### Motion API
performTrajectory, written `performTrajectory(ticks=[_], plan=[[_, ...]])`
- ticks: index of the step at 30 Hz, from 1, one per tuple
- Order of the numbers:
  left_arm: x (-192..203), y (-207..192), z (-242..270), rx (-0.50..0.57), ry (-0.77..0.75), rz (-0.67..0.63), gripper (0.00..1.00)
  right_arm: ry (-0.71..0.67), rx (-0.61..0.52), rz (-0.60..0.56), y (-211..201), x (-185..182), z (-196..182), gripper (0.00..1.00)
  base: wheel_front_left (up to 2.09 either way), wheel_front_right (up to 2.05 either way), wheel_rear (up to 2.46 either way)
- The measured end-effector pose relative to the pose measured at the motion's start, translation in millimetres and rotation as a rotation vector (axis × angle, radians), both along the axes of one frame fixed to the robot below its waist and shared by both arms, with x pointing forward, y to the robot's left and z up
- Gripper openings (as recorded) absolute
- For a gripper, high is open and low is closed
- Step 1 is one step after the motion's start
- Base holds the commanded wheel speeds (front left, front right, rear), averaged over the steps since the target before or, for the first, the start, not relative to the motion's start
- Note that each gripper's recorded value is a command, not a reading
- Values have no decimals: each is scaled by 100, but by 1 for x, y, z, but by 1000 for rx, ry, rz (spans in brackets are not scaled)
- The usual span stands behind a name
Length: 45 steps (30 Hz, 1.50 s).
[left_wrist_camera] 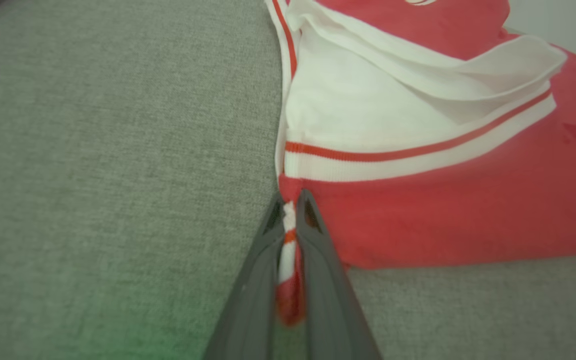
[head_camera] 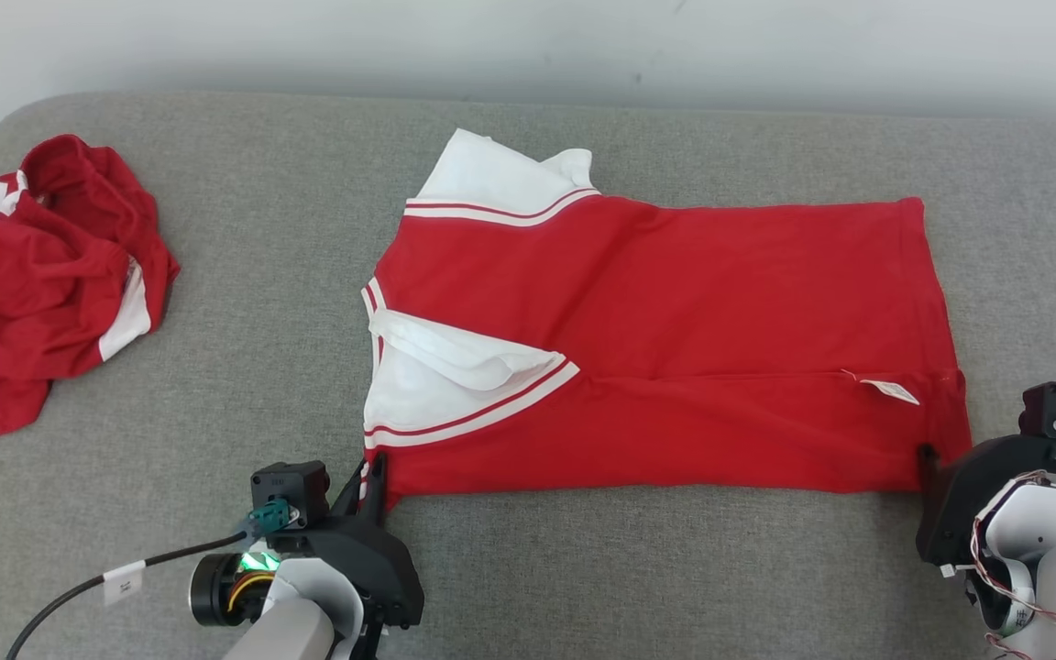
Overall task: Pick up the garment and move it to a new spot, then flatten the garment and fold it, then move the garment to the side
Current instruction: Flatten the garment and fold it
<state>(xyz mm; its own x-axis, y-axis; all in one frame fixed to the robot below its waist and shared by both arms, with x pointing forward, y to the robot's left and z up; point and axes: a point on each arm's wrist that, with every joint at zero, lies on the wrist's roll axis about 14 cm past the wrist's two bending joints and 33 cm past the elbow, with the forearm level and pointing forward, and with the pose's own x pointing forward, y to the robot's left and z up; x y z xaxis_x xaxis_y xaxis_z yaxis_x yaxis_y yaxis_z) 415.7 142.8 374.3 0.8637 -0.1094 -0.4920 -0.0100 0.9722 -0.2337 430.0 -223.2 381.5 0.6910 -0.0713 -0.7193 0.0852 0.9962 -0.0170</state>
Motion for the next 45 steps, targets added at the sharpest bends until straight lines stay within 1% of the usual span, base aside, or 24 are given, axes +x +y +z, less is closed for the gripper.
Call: performTrajectory(ticks=[1,2,3,4,8,11,13,21,24,27,32,36,37,38,39,40,43,45], plan=[[0,0,0,0,-2,-1,0,7,0,4,1,-1,-1,39,0,0,0],[0,0,1,0,-5,-3,0,11,-1,12,3,-1,-1,39,0,0,0],[-1,0,1,-1,-6,-6,0,11,1,19,5,-1,-1,25,0,0,0],[-1,0,0,1,-6,-8,0,12,6,24,7,-2,-1,0,0,0,0],[-5,-2,2,-13,-18,-20,0,0,24,21,9,-5,4,0,0,0,0],[-13,-6,4,-52,-21,-28,0,-28,75,-6,7,-12,9,0,0,0,0],[-19,-6,5,-60,-25,-30,0,-42,93,-20,4,-21,13,0,0,0,0],[-52,9,7,-60,-33,-8,0,-110,108,-34,-4,-49,39,0,0,0,0],[-67,8,6,-54,-17,-24,0,-94,104,-53,-12,-66,39,0,0,0,0],[-81,3,6,-54,-5,-34,0,-45,106,-71,-18,-88,31,0,0,0,0],[-92,1,5,-54,9,-31,0,-9,119,-86,-21,-107,23,0,0,0,0],[-98,-4,3,-47,27,-48,0,28,124,-76,-17,-117,15,0,0,0,0],[-100,-4,2,-41,34,-51,0,32,128,-74,-16,-119,14,14,0,0,0],[-102,-4,0,-42,46,-52,0,39,131,-73,-15,-120,12,89,0,0,0],[-103,-4,-2,-36,55,-48,72,43,134,-73,-14,-121,11,100,0,0,0],[-104,-3,-3,-23,57,-52,100,37,140,-77,-14,-121,10,100,0,0,0],[-103,3,-2,-11,54,-40,100,28,146,-71,-12,-120,11,100,0,0,0],[-98,20,6,14,21,15,100,-21,134,-71,-14,-112,22,100,0,0,0]])
